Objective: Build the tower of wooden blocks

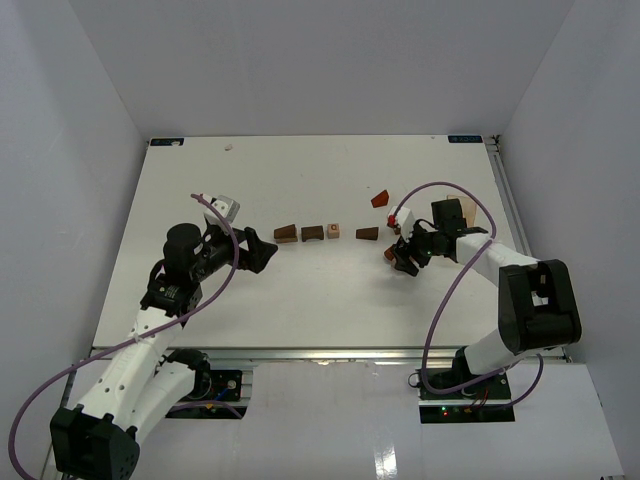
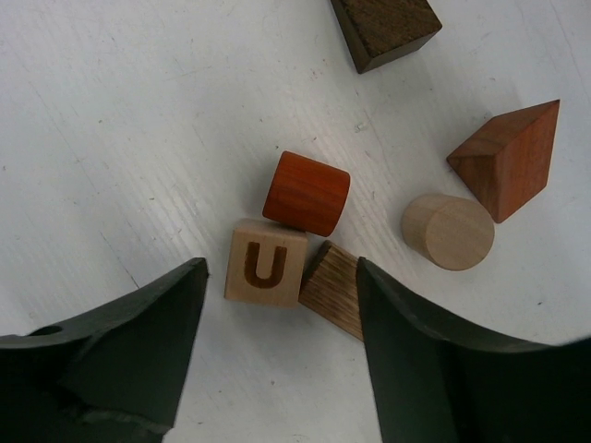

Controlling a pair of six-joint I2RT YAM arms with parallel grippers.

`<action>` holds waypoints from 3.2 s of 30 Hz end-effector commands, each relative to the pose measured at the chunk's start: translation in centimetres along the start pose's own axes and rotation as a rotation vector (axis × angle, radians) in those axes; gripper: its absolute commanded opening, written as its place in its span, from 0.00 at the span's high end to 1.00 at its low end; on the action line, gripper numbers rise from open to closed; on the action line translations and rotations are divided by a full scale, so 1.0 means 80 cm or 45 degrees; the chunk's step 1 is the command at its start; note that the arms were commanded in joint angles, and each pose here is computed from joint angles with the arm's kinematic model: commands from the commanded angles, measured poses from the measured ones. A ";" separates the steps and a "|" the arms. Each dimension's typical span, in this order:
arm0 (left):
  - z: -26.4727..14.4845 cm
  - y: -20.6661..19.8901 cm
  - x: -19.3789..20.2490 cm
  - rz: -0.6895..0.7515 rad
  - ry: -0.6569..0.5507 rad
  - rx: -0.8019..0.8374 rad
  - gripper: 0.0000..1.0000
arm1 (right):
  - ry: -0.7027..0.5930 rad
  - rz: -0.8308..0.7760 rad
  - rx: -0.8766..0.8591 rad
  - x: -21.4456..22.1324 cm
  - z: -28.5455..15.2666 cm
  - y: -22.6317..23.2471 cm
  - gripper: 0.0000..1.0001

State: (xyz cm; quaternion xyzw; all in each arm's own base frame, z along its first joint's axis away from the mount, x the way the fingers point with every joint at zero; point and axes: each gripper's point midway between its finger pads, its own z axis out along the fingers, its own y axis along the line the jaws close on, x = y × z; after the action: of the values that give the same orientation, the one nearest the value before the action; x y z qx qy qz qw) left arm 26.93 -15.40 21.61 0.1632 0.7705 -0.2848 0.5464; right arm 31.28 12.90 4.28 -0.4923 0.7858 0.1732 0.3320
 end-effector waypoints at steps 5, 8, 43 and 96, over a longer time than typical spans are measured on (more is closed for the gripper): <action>0.000 0.001 0.001 -0.010 -0.003 -0.001 0.02 | -0.001 -0.010 0.008 -0.006 0.004 -0.005 0.45; 0.000 0.002 0.002 -0.009 0.000 -0.001 0.02 | 0.002 -0.006 -0.007 -0.007 0.005 -0.004 0.52; -0.003 -0.014 0.003 0.049 -0.003 0.098 0.02 | -0.206 -0.639 -0.440 -0.245 0.040 0.037 0.92; -0.009 -0.021 -0.005 0.083 -0.034 0.123 0.02 | -0.088 -0.705 -0.520 -0.275 0.146 0.048 0.88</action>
State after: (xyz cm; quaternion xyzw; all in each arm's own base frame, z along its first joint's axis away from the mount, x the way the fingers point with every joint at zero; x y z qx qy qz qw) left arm 25.70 -16.36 21.76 0.2051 0.7542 -0.3070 0.5431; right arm 38.97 33.73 10.58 -0.7360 0.5692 0.2312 0.2845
